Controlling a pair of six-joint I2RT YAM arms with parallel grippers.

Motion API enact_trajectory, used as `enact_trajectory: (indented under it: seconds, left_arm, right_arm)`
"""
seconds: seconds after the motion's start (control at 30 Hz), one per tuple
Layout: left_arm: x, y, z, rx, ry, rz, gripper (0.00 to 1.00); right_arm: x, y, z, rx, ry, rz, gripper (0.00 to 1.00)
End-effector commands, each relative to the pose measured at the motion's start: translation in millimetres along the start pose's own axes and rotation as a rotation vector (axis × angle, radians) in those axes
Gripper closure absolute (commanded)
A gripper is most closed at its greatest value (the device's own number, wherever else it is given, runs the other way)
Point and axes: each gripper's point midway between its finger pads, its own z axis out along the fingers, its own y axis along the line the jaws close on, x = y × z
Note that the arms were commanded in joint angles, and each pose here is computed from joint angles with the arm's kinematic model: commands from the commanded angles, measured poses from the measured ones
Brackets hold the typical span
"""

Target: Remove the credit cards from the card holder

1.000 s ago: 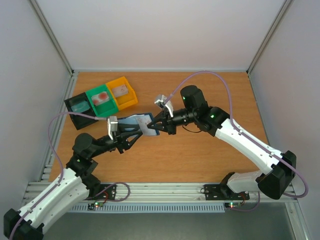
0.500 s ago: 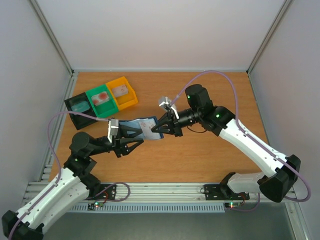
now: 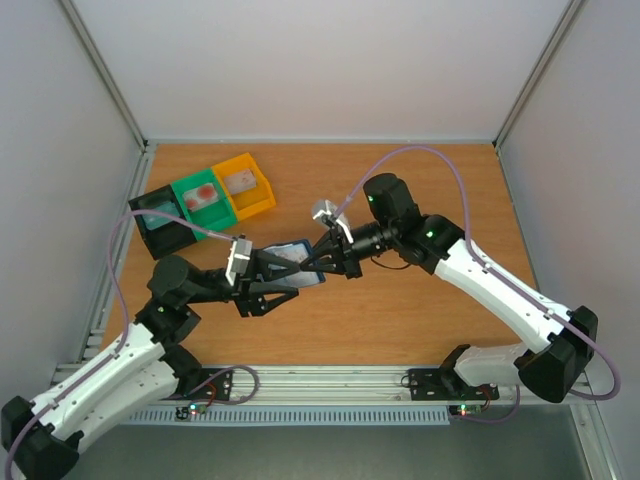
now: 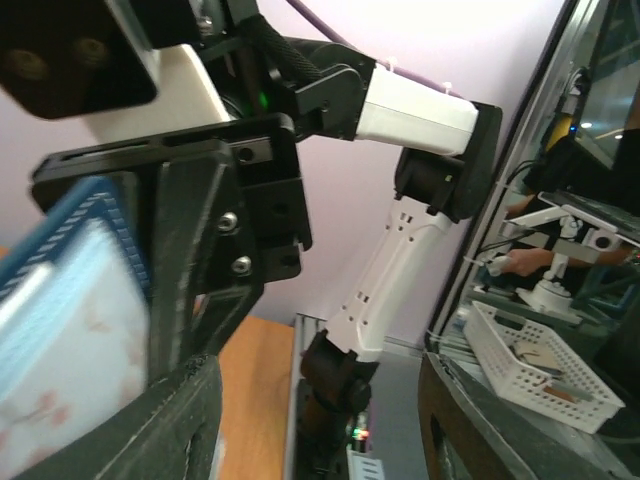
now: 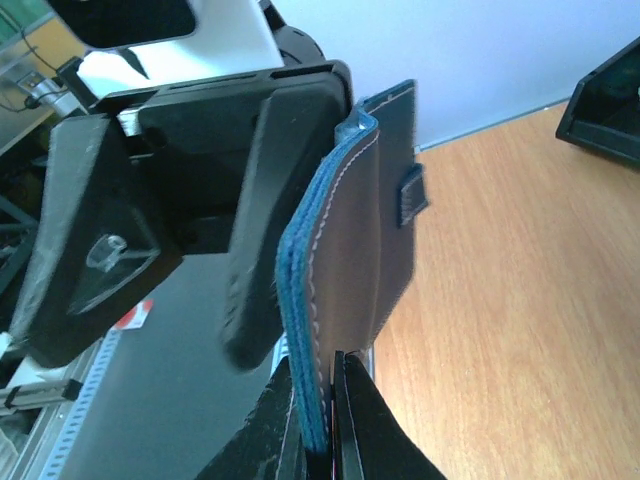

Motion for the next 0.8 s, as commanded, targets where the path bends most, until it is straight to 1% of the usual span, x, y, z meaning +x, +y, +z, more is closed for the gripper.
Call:
enact_trajectory:
  seconds: [0.0, 0.13, 0.17, 0.2, 0.23, 0.33, 0.4, 0.53, 0.67, 0.73, 0.77]
  left_arm:
    - [-20.0, -9.0, 6.9, 0.024, -0.047, 0.066, 0.48]
    - [-19.0, -14.4, 2.4, 0.023, -0.039, 0.082, 0.66]
    - [-18.8, -14.9, 1.1, 0.019, -0.038, 0.083, 0.68]
    - [-17.8, -15.2, -0.3, 0.016, -0.033, 0.087, 0.68]
    - [-17.3, -15.3, -1.7, 0.013, -0.029, 0.087, 0.65]
    - [-18.3, -8.4, -8.2, -0.036, -0.026, 0.068, 0.51]
    - [-14.5, 2.9, -12.8, -0.107, -0.017, 0.016, 0.46]
    - [-4.3, 28.0, -18.9, -0.249, 0.006, -0.049, 0.45]
    - [-1.5, 33.8, -21.3, -0.288, 0.035, -0.079, 0.45]
    - [-1.4, 40.8, -28.1, -0.350, 0.049, -0.095, 0.42]
    - [-0.9, 46.3, -32.8, -0.391, 0.057, -0.092, 0.38]
  right_arm:
    - [-9.5, 16.5, 6.1, -0.065, -0.037, -0.057, 0.99]
    - [-7.4, 15.8, -1.4, -0.046, -0.051, -0.059, 0.99]
    - [-7.6, 15.6, -4.4, -0.043, -0.056, -0.056, 0.99]
    - [-8.0, 16.4, -7.3, -0.041, -0.060, -0.057, 0.99]
    - [-8.7, 17.6, -9.9, -0.039, -0.063, -0.059, 0.99]
    - [-10.1, 19.2, -16.5, -0.016, -0.067, -0.061, 0.99]
    - [-10.7, 22.2, -19.3, -0.006, -0.071, -0.063, 0.99]
    - [-12.8, 26.2, -21.7, -0.010, -0.079, -0.046, 0.99]
    - [-12.5, 34.5, -26.0, -0.015, -0.076, -0.051, 0.99]
    - [-10.8, 43.2, -30.3, -0.024, -0.071, -0.068, 0.99]
    - [-9.3, 47.8, -32.6, -0.028, -0.069, -0.078, 0.99]
